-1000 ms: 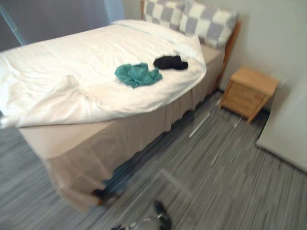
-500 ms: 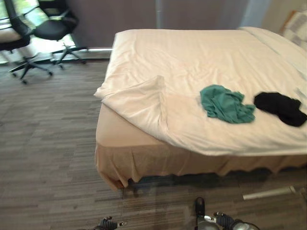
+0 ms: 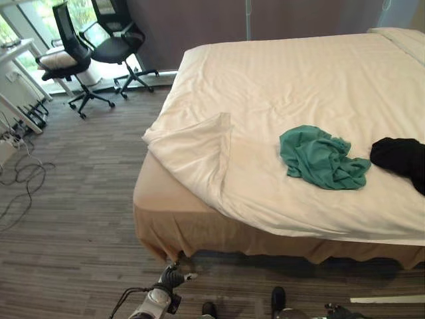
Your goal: Tidy up the quilt and then pick up the clothes from the bed and put them into the laundry hamper.
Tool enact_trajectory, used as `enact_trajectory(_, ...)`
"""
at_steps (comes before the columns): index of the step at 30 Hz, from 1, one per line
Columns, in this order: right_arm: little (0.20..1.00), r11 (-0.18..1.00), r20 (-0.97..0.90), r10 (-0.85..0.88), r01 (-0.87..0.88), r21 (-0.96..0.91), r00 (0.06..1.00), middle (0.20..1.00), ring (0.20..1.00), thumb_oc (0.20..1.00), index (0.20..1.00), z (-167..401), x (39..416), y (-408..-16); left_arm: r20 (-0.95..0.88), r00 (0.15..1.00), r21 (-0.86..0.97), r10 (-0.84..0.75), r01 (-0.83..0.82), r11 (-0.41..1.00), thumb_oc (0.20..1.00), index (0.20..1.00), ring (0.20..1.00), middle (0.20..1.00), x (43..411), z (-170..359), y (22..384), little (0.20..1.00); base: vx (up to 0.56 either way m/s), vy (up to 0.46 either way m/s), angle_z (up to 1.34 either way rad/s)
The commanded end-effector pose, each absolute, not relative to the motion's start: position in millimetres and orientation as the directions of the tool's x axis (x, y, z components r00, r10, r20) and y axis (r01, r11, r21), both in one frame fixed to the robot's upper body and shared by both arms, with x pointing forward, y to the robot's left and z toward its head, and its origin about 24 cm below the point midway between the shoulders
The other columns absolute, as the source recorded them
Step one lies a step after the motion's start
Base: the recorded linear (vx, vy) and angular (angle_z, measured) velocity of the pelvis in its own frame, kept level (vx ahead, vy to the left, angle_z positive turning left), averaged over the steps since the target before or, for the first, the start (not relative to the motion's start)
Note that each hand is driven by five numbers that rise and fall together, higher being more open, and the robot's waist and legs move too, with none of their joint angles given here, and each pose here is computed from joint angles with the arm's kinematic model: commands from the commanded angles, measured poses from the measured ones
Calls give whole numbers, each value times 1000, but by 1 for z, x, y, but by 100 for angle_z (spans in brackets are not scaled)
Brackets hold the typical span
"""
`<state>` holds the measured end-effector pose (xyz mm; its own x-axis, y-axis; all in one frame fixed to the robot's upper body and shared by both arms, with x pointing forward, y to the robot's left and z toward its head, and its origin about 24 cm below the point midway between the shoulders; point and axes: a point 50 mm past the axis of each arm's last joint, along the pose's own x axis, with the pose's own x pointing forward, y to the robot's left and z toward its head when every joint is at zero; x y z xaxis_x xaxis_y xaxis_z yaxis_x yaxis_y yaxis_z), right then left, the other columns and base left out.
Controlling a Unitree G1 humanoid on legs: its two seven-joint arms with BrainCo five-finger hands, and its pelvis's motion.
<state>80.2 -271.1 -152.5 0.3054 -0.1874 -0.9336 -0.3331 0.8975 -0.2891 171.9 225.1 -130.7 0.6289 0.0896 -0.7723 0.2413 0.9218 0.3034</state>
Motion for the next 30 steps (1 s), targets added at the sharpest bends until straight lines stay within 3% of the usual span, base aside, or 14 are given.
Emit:
enact_trajectory(1, 1000, 912, -930, -161, -311, -268, 330, 1000, 1000, 1000, 1000, -158, 76, -255, -534, 801, 513, 270, 53, 857, 1000, 1000, 1000, 1000, 202, -72, 303, 1000, 102, 33, -7)
enact_trajectory(4, 1000, 919, -924, -152, -295, -263, 350, 1000, 1000, 1000, 1000, -157, 70, -255, -305, 908, 658, 287, -17, 752, 1000, 1000, 1000, 1000, 223, -16, 330, 1000, 65, 44, 8)
enact_trajectory(5, 1000, 919, -924, -152, -295, -263, 350, 1000, 1000, 1000, 1000, -157, 70, -255, -305, 908, 658, 288, -17, 752, 1000, 1000, 1000, 1000, 223, -16, 330, 1000, -2, 79, 2)
enact_trajectory(6, 1000, 911, -921, -158, -308, -276, 357, 1000, 1000, 1000, 1000, -155, 69, -257, -18, 971, 777, 238, -136, 615, 1000, 1000, 1000, 1000, 255, 57, 339, 1000, -25, 59, -2)
enact_trajectory(8, 1000, 911, -920, -158, -308, -275, 358, 1000, 1000, 1000, 1000, -155, 69, -257, -18, 971, 777, 239, -137, 614, 1000, 1000, 1000, 1000, 255, 58, 339, 1000, -59, 53, -10)
enact_trajectory(11, 1000, 868, -897, -147, -381, -319, 417, 1000, 1000, 1000, 1000, -149, 96, -258, 281, 956, 851, 79, -286, 441, 1000, 1000, 1000, 1000, 319, 153, 309, 1000, -207, 75, 6)
enact_trajectory(18, 1000, 841, -827, -109, -392, -372, 551, 1000, 1000, 1000, 1000, -136, 147, -243, 352, 933, 878, 80, -359, 316, 1000, 1000, 1000, 1000, 381, 204, 274, 1000, -96, 33, -14)
enact_trajectory(25, 1000, 853, -797, -105, -358, -380, 595, 1000, 1000, 1000, 1000, -131, 163, -239, 303, 944, 927, 129, -323, 188, 1000, 1000, 1000, 1000, 401, 225, 269, 1000, -46, -17, -17)
enact_trajectory(27, 1000, 858, -792, -111, -344, -381, 600, 1000, 1000, 1000, 1000, -130, 166, -239, 242, 958, 965, 153, -254, 64, 1000, 1000, 1000, 1000, 404, 220, 272, 1000, -35, -4, -6)
enact_trajectory(28, 1000, 858, -792, -111, -344, -381, 600, 1000, 1000, 1000, 1000, -130, 166, -239, 242, 958, 965, 153, -254, 64, 693, 693, 693, 693, 405, 220, 272, 693, -18, 7, -10)
enact_trajectory(29, 1000, 859, -789, -120, -336, -387, 602, 1000, 1000, 1000, 1000, -129, 169, -241, 192, 967, 981, 166, -196, 8, 558, 558, 558, 558, 405, 211, 274, 558, -4, 24, -11)
enact_trajectory(30, 1000, 860, -791, -126, -332, -388, 599, 1000, 1000, 1000, 1000, -128, 170, -242, 115, 971, 993, 207, -105, -58, 200, 200, 200, 200, 402, 196, 284, 200, 5, 40, -9)
